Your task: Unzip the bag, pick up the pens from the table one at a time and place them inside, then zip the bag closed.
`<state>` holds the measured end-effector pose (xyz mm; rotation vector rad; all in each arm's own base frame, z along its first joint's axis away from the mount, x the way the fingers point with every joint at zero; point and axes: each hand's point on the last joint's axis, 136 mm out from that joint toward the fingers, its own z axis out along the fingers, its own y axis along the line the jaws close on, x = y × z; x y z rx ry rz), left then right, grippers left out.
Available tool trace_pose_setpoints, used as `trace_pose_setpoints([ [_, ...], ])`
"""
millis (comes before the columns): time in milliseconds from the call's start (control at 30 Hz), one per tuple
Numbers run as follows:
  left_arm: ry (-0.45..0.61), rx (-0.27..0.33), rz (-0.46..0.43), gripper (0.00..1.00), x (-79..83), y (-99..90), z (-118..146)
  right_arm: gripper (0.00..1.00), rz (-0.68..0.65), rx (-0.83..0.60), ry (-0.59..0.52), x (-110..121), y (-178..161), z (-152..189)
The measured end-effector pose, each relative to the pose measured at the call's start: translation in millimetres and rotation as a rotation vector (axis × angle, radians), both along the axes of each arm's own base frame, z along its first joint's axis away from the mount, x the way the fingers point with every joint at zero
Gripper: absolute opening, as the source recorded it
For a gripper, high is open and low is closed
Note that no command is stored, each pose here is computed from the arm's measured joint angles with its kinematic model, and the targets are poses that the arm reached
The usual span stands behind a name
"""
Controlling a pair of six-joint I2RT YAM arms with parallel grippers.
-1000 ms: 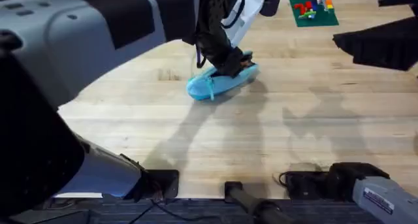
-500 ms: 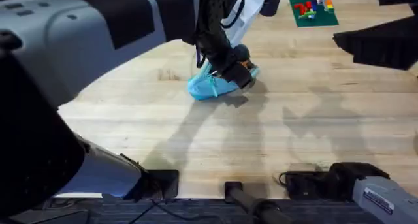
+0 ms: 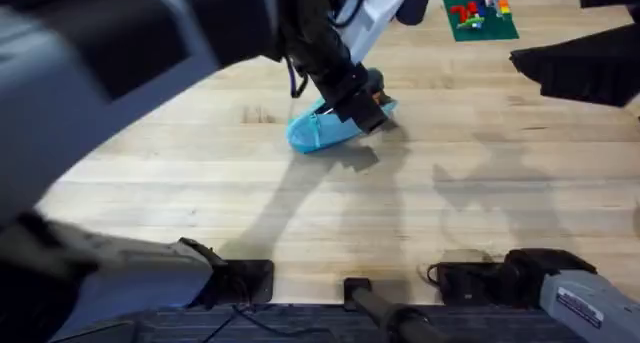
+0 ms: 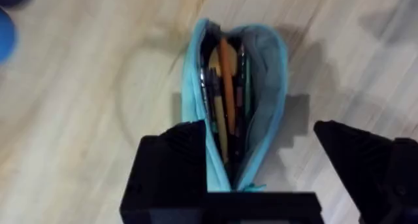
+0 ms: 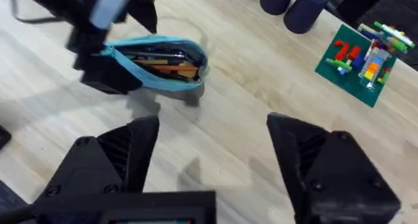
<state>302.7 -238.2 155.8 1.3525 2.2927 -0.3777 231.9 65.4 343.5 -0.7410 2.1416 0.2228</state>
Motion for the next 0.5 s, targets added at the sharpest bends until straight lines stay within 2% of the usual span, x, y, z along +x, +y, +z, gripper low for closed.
trace_pose_setpoints([
  [100,-0.060,-0.026,-0.019,0.995,-5.8,4.7,25,0.995,0.000,0.000,0.000,0,0,0],
  [267,-0.096,-0.035,-0.024,0.995,-19.1,18.5,48,0.996,0.000,0.000,-0.003,0,0,0],
  [400,-0.050,-0.006,-0.024,0.995,-35.7,29.8,48,0.996,0.000,0.000,-0.006,1,0,1],
  [500,-0.006,0.039,-0.017,0.995,-45.4,39.2,41,0.996,0.000,0.000,-0.006,1,0,1],
])
